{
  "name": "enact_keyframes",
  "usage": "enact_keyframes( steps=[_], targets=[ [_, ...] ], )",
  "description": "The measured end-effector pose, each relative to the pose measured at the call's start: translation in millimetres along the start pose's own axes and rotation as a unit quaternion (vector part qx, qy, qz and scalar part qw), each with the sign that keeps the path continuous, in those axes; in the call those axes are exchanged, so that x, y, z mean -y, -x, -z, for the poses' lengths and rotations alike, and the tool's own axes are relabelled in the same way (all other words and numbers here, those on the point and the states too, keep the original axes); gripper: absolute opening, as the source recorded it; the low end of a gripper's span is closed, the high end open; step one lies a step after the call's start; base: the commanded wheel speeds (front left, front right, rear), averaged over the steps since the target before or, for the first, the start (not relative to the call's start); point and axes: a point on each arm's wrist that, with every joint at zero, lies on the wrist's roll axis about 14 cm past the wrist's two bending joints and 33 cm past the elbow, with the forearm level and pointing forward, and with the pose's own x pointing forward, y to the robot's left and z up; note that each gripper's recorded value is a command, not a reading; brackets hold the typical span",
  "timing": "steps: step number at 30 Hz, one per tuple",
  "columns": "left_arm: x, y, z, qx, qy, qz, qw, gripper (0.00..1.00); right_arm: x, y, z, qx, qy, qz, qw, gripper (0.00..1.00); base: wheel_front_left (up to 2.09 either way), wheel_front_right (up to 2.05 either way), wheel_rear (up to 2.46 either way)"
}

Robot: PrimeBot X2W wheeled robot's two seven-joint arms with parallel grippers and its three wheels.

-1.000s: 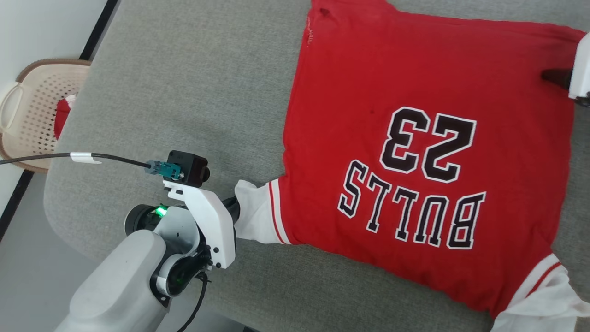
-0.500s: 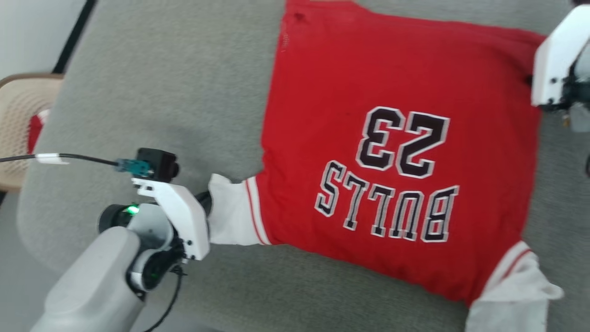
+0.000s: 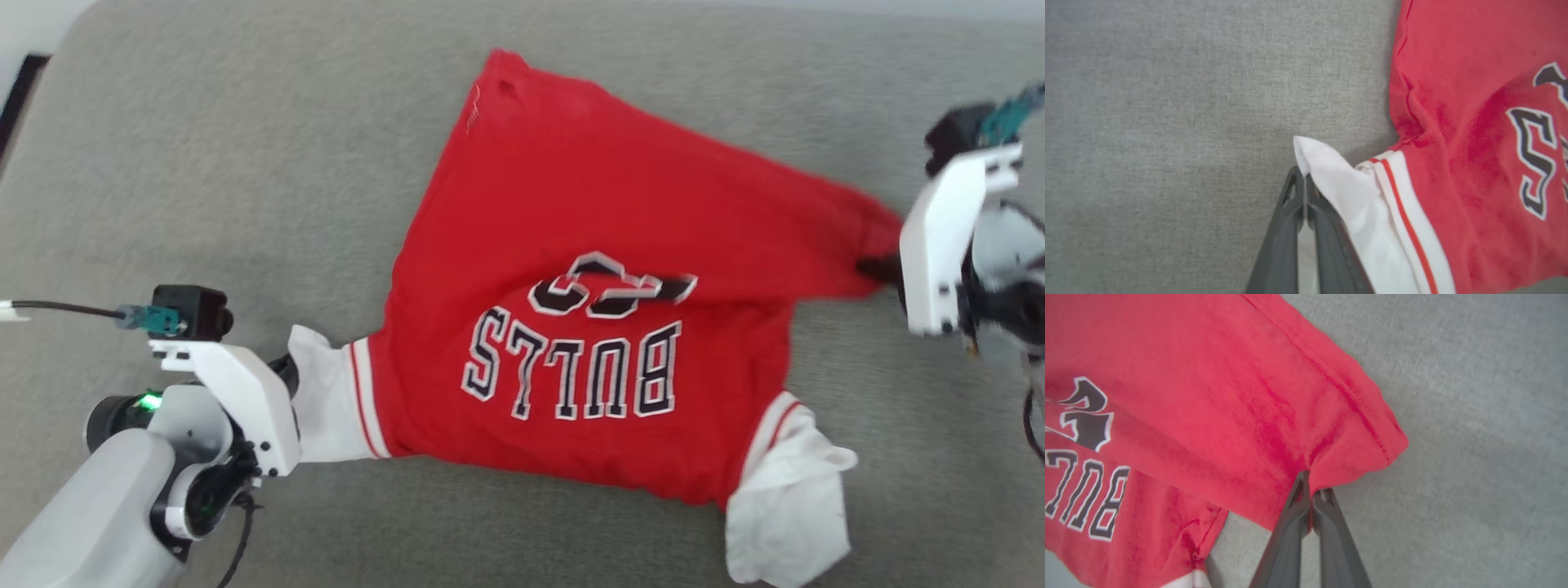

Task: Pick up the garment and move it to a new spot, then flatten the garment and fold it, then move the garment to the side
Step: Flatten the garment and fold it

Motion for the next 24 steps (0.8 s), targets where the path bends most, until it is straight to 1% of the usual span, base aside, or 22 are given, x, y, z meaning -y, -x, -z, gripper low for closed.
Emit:
enact_keyframes(
  steps=[6, 9, 13, 16, 18, 19, 20, 21, 22, 24],
  targets=[
    [13, 2, -9, 0.007, -0.013, 0.015, 1.000, 0.00, 0, 35, 47, -0.009, -0.007, -0.007, 1.000, 0.00, 0.00, 0.00, 0.00],
    [20, 3, -12, 0.010, -0.016, 0.022, 1.000, 0.00, -7, 47, 71, -0.016, -0.015, -0.014, 1.000, 0.00, 0.00, 0.00, 0.00],
    [27, 4, -13, 0.010, -0.015, 0.031, 0.999, 0.00, -16, 53, 103, -0.029, -0.034, -0.021, 0.999, 0.00, 0.00, 0.00, 0.00],
    [29, 4, -13, 0.008, -0.016, 0.032, 0.999, 0.00, -13, 51, 122, -0.038, -0.050, -0.006, 0.998, 0.00, 0.00, 0.00, 0.00],
    [31, 3, -12, 0.006, -0.016, 0.034, 0.999, 0.00, -14, 46, 126, -0.030, -0.068, -0.005, 0.997, 0.00, 0.00, 0.00, 0.00],
    [32, 3, -12, 0.006, -0.016, 0.036, 0.999, 0.00, -14, 43, 127, -0.024, -0.074, -0.003, 0.997, 0.08, 0.00, 0.00, 0.00],
    [33, 3, -12, 0.005, -0.016, 0.037, 0.999, 0.00, -11, 40, 128, -0.020, -0.074, 0.006, 0.997, 0.36, 0.00, 0.00, 0.00],
    [33, 3, -12, 0.005, -0.015, 0.039, 0.999, 0.00, -10, 38, 129, -0.016, -0.078, 0.010, 0.997, 0.81, 0.00, 0.00, 0.00],
    [34, 3, -12, 0.005, -0.014, 0.040, 0.999, 0.00, -10, 35, 129, -0.010, -0.085, 0.009, 0.996, 1.00, 0.00, 0.00, 0.00],
    [35, 4, -12, 0.006, -0.013, 0.042, 0.999, 0.00, -11, 32, 130, -0.009, -0.083, 0.010, 0.996, 1.00, 0.00, 0.00, 0.00]
  ],
)
